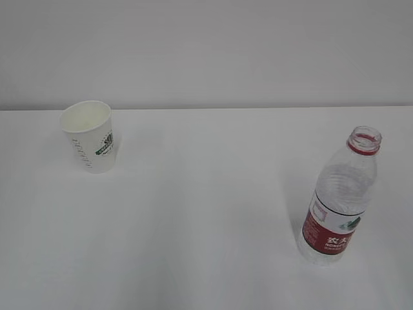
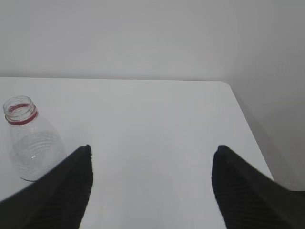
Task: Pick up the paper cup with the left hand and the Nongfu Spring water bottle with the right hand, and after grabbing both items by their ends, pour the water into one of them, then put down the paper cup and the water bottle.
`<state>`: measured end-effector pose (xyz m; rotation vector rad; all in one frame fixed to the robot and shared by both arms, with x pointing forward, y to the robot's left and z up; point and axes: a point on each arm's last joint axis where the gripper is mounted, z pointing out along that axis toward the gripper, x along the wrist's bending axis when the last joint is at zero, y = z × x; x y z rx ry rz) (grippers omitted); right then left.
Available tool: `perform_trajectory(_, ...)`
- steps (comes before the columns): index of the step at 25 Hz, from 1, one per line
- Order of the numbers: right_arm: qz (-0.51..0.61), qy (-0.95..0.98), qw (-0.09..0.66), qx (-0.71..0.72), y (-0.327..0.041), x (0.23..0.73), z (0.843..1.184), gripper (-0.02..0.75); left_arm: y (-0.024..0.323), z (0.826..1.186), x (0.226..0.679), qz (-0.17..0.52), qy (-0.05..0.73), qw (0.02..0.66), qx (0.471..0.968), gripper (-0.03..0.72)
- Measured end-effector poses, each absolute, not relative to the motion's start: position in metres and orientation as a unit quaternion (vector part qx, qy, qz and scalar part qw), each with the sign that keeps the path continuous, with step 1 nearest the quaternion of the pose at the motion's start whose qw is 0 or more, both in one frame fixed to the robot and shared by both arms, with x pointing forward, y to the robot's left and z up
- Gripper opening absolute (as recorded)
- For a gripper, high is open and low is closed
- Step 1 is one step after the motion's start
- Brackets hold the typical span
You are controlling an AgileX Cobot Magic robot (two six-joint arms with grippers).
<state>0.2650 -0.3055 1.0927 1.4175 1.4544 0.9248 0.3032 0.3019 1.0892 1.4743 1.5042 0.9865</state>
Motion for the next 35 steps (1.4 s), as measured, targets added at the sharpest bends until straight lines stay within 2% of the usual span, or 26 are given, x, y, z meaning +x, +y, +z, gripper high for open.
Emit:
perform_trajectory(19, 0.412, 0.567, 0.472, 0.535, -0.302, 0.316, 1.111, 0.587, 0.293, 1.103, 0.36, 0.437, 0.523, 0.452, 0.576, 0.507)
perform_trajectory(28, 0.429, 0.558, 0.486, 0.518, -0.301, 0.334, 1.116, 0.587, 0.285, 1.1, 0.386, 0.433, 0.508, 0.465, 0.582, 0.505)
perform_trajectory(35, 0.427, 0.561, 0.49, 0.512, -0.3, 0.347, 1.116, 0.587, 0.285, 1.098, 0.388, 0.429, 0.511, 0.461, 0.585, 0.505)
